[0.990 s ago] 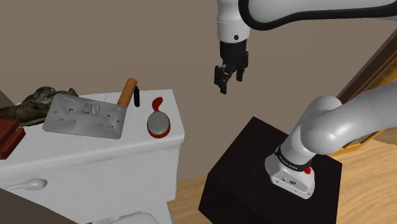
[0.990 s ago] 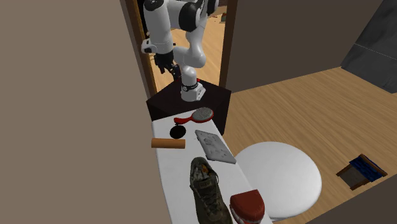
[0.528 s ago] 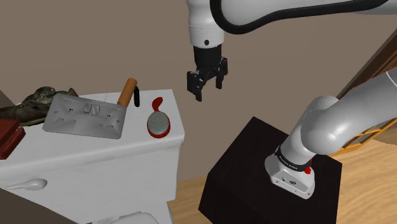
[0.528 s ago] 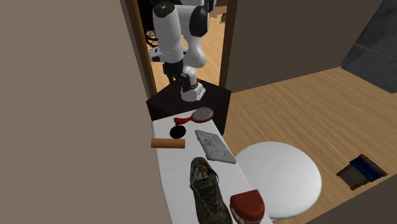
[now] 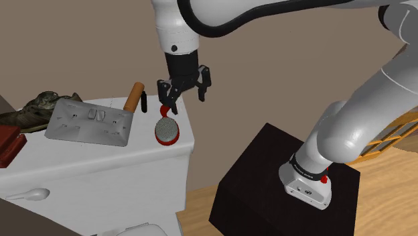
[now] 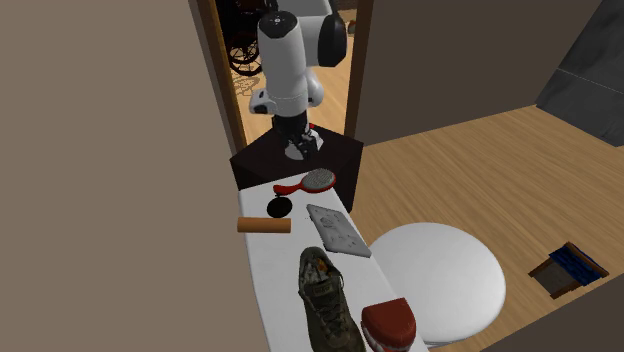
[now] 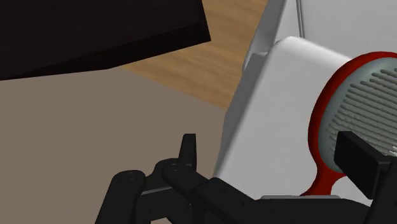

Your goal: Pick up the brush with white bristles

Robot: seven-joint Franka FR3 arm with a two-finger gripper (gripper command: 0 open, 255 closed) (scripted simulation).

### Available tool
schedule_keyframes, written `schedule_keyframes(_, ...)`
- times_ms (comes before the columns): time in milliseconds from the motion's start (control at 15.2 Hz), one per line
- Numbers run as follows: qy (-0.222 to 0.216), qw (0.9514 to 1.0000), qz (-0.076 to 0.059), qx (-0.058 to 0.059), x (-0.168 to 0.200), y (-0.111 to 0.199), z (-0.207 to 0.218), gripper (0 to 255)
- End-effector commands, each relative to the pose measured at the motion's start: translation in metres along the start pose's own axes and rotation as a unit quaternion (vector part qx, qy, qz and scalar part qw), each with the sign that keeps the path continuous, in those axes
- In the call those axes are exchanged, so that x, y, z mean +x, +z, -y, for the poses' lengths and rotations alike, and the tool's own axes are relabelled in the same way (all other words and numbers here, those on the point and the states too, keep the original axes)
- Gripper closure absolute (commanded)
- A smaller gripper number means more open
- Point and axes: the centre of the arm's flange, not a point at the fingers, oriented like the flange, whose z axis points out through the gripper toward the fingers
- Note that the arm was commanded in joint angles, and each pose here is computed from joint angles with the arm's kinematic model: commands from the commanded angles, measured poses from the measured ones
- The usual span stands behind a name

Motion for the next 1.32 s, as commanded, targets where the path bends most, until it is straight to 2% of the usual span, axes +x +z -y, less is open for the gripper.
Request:
schedule_keyframes(0,0.009,0.9999,-0.002,0.006,0.009,0.000,0.024,0)
schedule_keyframes(264,0.024,0.9995,-0.006,0.017,0.022,-0.006,0.069,0)
schedule_keyframes(858,0.024,0.9995,-0.006,0.017,0.027,0.034,0.071,0)
schedule_keyframes(924,0.024,0.9995,-0.006,0.017,0.027,0.033,0.071,255)
schedule_keyframes(1254,0.024,0.9995,-0.006,0.017,0.027,0.033,0.071,255)
